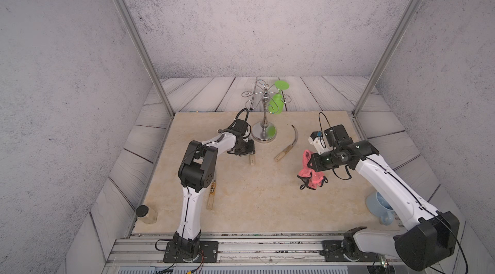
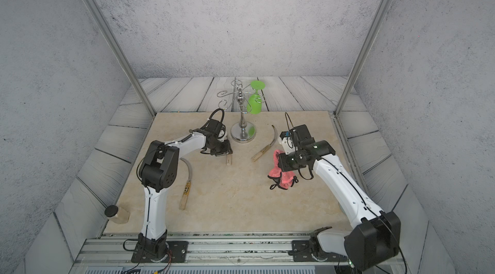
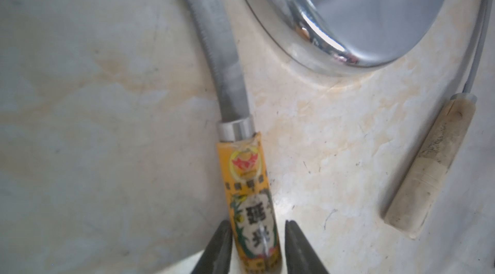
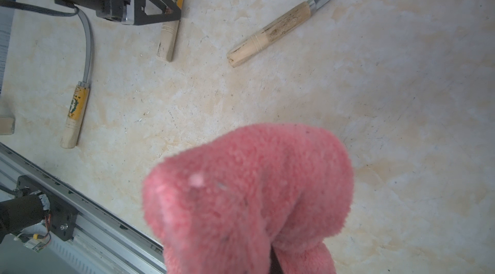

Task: Wipe small sickles with rags
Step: Place the small sickle at the center of the board.

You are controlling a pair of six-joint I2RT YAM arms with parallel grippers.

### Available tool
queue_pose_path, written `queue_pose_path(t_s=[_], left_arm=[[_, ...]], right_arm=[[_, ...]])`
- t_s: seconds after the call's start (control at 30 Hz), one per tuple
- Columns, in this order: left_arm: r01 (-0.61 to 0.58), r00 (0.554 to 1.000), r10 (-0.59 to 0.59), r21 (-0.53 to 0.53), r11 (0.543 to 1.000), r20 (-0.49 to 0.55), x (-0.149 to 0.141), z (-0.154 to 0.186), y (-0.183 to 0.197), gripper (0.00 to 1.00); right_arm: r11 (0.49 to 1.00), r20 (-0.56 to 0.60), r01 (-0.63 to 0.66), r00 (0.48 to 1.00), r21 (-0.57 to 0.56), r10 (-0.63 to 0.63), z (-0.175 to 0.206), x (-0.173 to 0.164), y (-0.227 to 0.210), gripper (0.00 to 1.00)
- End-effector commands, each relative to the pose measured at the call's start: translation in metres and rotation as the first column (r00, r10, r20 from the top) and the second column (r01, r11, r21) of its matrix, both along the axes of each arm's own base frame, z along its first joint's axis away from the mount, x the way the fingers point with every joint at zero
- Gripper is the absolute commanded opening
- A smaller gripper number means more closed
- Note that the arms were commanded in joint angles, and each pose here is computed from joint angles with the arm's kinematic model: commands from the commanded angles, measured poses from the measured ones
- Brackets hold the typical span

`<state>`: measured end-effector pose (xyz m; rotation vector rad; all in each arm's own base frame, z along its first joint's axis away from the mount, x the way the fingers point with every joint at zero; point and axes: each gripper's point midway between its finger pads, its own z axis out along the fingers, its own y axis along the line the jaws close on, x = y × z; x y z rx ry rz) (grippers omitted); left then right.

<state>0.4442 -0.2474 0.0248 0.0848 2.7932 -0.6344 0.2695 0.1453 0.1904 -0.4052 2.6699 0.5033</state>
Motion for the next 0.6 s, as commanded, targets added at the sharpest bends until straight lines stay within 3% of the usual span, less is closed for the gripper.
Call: queue_pose_path(t_s=[0.0, 0.27, 0.57], left_arm=[[-0.019, 0.999, 0.02, 0.032, 0.999, -0.035, -0.001, -0.01, 0.013, 0.39], [-0.052, 0.998, 0.052, 0.019, 0.998, 0.025, -0.012, 0.027, 0.027, 0.43], [-0.061, 0.988, 0.056, 0.036, 0.997, 0.147, -0.051, 0.091, 0.055, 0.46]], right_arm=[[1.0, 0.003, -0.006, 1.0, 0.01, 0.006, 0.003, -0.004, 0.0, 0.16], [1.0, 0.007, -0.006, 1.0, 0.01, 0.006, 0.004, -0.003, 0.0, 0.17], [1.0, 0.003, -0.006, 1.0, 0.005, 0.006, 0.007, -0.004, -0.001, 0.16]])
